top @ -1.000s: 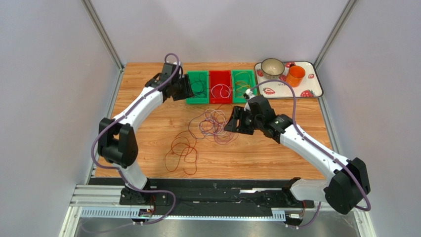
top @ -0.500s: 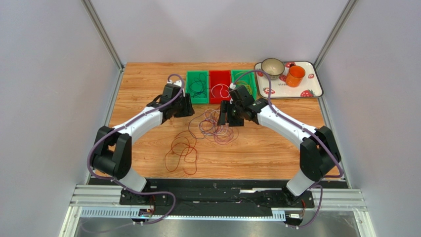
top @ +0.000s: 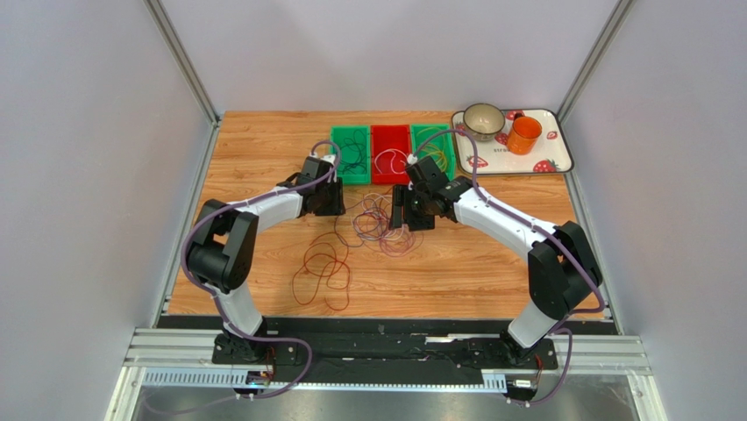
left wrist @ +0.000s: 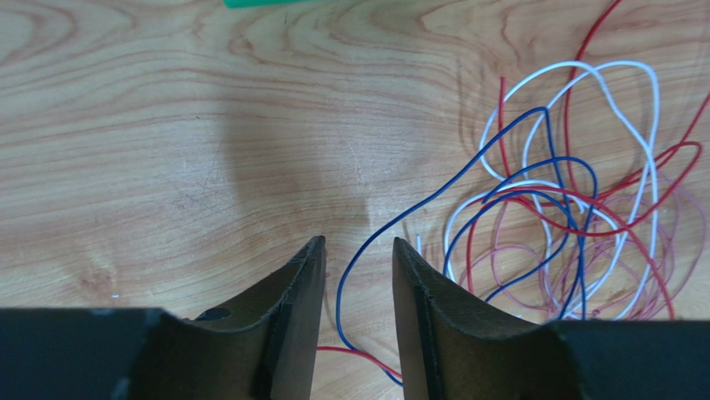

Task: Untangle the cables
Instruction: Untie the cable.

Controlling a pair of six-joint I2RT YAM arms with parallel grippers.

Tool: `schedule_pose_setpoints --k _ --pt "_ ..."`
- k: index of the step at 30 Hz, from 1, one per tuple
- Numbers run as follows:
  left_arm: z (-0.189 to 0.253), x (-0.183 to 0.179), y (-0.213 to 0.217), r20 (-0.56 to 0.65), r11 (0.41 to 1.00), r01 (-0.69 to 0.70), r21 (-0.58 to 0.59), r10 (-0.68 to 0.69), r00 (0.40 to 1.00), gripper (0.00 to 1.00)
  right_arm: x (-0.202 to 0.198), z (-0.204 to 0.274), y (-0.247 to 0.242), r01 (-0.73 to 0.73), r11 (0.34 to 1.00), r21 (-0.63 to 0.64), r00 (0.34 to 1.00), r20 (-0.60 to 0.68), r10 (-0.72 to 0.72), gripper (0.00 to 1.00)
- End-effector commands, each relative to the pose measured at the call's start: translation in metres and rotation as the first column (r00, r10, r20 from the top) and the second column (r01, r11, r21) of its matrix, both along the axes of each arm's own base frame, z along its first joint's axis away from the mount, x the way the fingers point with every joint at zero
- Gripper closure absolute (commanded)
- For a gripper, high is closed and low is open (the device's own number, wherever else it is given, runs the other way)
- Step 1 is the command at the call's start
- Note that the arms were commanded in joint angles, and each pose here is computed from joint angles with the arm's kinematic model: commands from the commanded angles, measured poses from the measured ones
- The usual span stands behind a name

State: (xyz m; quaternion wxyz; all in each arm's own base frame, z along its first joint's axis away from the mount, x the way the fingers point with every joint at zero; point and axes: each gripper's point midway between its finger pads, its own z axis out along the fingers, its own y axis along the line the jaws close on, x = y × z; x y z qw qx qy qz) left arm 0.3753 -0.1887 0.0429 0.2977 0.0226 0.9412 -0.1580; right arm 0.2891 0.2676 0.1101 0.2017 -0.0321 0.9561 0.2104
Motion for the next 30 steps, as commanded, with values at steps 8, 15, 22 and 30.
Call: schedule_pose_setpoints --k 8,15,22,30 --pt "0.012 0.013 -0.019 0.053 0.997 0.05 -0.065 -0.047 0.997 0.95 -0.001 0.001 -0.004 -0.019 1.0 -0.017 0.999 0.03 0.02 0.39" --pt "0.076 -0.01 -0.033 0.136 0.993 0.109 -0.039 -0.103 0.985 1.0 -0.001 0.001 -0.003 -0.028 1.0 -0.014 0.999 0.032 0.028 0.39" --pt "0.226 -0.058 -0.045 0.377 0.971 0.229 -0.073 -0.186 0.907 1.0 0.004 0.034 0.003 -0.038 0.999 0.038 0.994 0.105 0.034 0.39" --pt "0.345 -0.142 -0.04 0.662 0.882 0.449 -0.144 -0.252 0.706 1.0 0.005 0.092 0.007 -0.049 0.984 0.17 0.968 0.251 0.005 0.39"
